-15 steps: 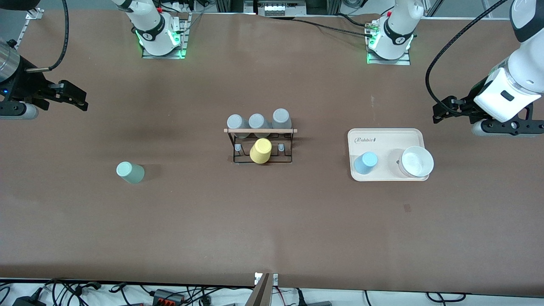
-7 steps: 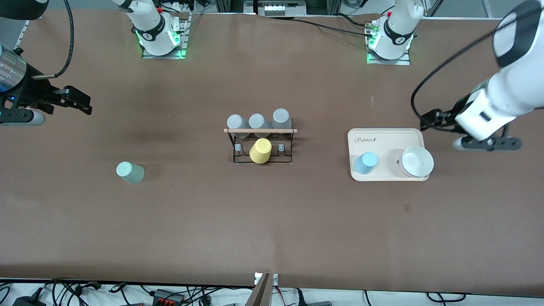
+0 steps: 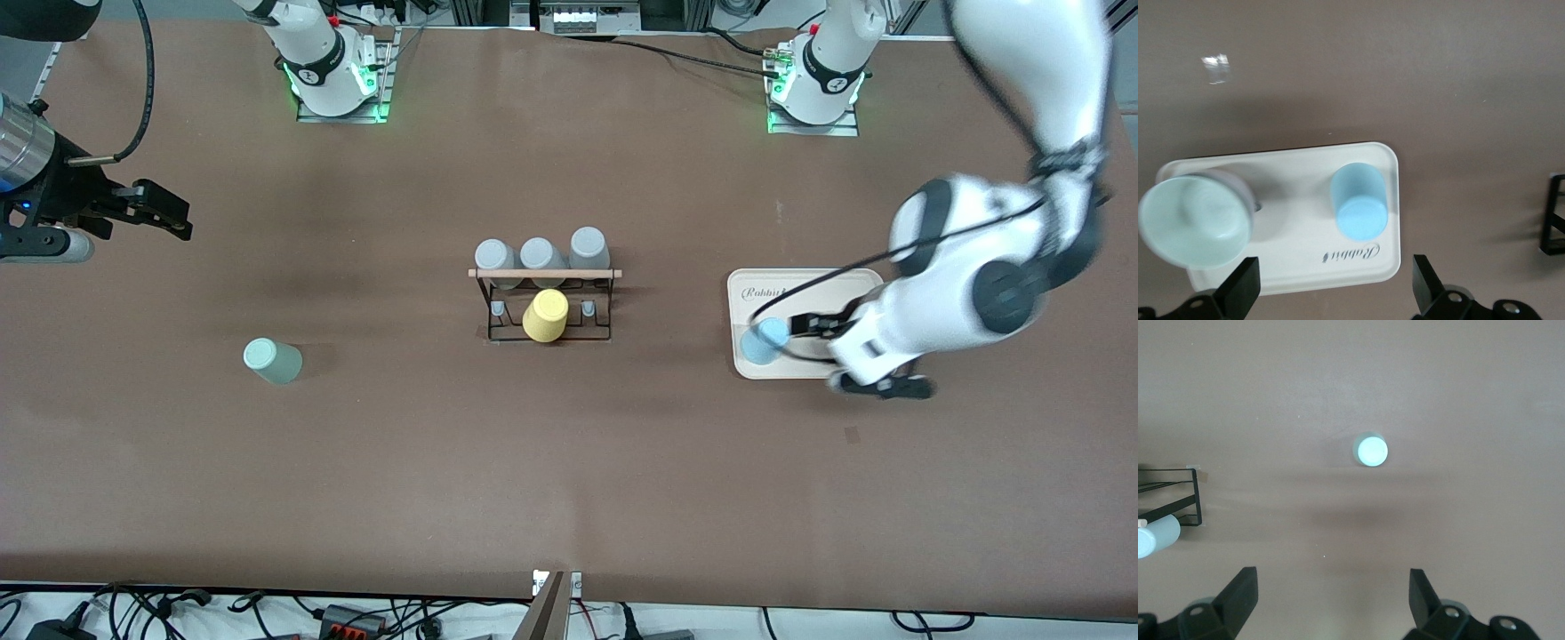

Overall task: Hang scattered cups on rack with three cups
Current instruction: 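Lower the left gripper and grasp the light blue cup on the tray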

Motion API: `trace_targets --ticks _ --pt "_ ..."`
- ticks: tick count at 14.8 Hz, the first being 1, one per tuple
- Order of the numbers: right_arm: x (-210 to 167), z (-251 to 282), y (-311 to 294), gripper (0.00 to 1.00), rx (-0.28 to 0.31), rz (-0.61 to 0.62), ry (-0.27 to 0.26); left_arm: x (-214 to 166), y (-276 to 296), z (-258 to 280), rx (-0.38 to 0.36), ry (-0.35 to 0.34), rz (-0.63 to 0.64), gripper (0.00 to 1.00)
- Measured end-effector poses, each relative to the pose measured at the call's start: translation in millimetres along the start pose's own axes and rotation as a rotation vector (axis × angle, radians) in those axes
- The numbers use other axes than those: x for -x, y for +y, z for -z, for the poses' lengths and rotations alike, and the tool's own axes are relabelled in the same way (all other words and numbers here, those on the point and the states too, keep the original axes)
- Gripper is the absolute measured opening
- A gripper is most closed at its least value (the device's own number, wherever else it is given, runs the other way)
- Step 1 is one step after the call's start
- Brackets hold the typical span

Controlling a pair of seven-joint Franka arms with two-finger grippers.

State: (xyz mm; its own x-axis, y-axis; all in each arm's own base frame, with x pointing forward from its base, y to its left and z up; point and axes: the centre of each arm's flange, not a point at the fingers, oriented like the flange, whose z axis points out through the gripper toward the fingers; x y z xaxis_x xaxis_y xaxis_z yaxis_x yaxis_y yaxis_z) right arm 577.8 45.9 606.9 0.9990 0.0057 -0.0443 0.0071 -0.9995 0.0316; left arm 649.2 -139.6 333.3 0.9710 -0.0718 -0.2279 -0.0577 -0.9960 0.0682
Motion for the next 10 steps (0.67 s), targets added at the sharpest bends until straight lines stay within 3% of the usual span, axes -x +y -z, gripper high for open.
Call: trace_targets --ticks 4,10 --pt "0.0 0.0 0.0 1.00 0.000 0.000 0.000 -18.0 15.1 -71.4 -0.006 -0.029 -0.019 1.00" --pt "0.0 0.0 -0.1 1.00 0.000 0.000 0.000 -10.0 -5.4 -109.6 -0.008 -0.059 0.011 1.00"
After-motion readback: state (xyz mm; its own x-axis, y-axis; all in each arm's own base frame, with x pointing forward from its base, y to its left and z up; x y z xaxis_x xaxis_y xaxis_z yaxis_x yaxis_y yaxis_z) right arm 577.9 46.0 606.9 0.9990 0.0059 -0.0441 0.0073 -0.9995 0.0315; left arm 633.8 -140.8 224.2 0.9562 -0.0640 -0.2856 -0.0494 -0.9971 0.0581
